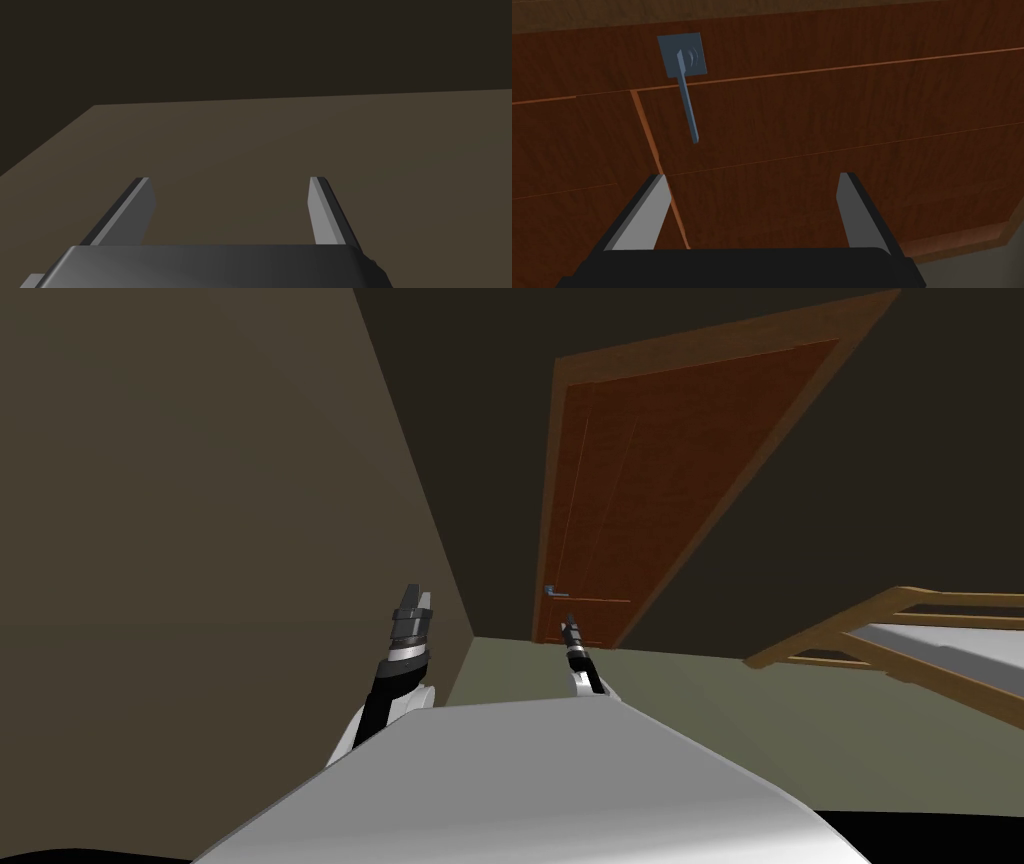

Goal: Pull the door open

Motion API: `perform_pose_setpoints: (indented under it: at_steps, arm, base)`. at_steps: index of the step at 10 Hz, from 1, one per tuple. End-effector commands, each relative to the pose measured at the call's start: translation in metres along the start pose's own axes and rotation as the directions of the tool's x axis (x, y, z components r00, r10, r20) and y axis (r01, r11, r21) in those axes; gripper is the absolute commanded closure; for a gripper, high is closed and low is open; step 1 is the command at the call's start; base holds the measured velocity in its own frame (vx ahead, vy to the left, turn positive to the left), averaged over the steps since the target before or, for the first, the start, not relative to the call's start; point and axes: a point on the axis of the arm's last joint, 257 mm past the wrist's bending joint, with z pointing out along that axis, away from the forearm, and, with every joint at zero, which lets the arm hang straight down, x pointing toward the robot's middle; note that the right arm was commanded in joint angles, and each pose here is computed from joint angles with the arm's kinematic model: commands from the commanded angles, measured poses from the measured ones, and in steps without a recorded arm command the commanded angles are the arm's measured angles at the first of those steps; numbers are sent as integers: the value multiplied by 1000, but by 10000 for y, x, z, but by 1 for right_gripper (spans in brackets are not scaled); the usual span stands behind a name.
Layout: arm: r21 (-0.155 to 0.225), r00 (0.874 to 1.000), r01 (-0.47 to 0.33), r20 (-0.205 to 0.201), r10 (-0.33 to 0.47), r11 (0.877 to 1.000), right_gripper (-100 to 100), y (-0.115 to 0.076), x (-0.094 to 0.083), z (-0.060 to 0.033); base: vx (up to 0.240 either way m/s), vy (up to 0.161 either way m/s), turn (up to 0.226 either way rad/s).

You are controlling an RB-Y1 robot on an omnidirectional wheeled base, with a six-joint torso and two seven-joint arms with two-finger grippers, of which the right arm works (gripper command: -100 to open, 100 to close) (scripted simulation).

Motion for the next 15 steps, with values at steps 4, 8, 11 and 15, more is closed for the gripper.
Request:
perform_pose_setpoints:
  at_steps: [4,8,11,15]
  arm:
    - [56,1000,13,20,-15,998,-100,-272,-141,-27]
    - [97,999,25,37,-28,995,-100,-453,-250,-64]
    - [145,997,40,59,-49,989,-100,-655,-397,-122]
    - [161,996,46,66,-57,986,-100,-709,-453,-142]
  base:
    - [104,-18,34]
    - [90,-19,28]
    - [156,-25,46]
    - [97,-24,18]
